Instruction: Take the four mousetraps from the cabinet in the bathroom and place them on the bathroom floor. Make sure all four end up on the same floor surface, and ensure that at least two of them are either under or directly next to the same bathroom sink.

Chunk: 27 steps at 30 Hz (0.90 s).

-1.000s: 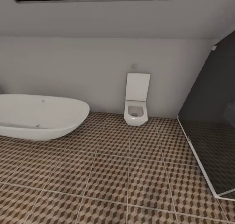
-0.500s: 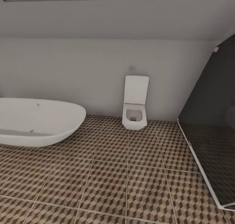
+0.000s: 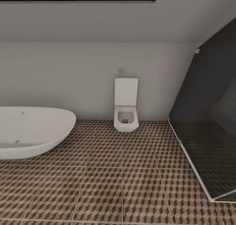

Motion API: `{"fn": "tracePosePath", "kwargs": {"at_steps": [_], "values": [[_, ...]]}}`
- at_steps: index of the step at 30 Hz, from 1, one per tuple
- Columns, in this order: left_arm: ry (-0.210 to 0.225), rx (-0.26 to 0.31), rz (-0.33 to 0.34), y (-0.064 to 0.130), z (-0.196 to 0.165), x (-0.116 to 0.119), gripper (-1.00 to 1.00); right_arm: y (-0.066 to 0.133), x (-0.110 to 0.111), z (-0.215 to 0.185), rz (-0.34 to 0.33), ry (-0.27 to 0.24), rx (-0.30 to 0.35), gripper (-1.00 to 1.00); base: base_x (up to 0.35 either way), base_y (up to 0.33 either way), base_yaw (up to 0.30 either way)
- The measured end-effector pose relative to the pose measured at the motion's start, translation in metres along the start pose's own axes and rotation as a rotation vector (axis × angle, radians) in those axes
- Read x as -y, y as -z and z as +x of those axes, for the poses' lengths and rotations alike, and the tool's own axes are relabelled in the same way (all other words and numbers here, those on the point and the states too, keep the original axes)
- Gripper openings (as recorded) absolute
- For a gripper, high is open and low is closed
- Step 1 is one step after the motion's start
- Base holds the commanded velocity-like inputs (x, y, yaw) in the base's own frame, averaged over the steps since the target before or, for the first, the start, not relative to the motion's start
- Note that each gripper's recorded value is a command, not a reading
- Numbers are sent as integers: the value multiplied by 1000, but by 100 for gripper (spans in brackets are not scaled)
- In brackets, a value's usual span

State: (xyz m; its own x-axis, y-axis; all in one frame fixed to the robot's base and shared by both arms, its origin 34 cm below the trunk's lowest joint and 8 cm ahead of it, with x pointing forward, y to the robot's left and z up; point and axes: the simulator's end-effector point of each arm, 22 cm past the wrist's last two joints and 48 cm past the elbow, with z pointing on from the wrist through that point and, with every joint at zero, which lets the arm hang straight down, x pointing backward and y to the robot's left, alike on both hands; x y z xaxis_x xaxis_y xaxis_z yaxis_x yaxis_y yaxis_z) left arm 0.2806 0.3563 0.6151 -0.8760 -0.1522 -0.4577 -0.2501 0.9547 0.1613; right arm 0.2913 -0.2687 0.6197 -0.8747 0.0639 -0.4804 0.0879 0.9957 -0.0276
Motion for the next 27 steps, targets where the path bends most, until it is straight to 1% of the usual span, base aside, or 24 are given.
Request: {"fn": "tracePosePath", "kwargs": {"at_steps": [9,20,25,27], "values": [[3,9,1,0,-4,1,-100,0,0,-4,0,-1,11,-100,0,0,-132],[2,11,8,0,-4,3,-100,0,1,-5,0,-1,14,-100,0,0,-6],[8,4,16,1,-2,12,-100,-1,0,-9,-1,-4,21,-100,0,0,0],[12,-12,21,2,2,17,-100,-2,-2,-16,-5,-7,36,-100,0,0,0]]}}
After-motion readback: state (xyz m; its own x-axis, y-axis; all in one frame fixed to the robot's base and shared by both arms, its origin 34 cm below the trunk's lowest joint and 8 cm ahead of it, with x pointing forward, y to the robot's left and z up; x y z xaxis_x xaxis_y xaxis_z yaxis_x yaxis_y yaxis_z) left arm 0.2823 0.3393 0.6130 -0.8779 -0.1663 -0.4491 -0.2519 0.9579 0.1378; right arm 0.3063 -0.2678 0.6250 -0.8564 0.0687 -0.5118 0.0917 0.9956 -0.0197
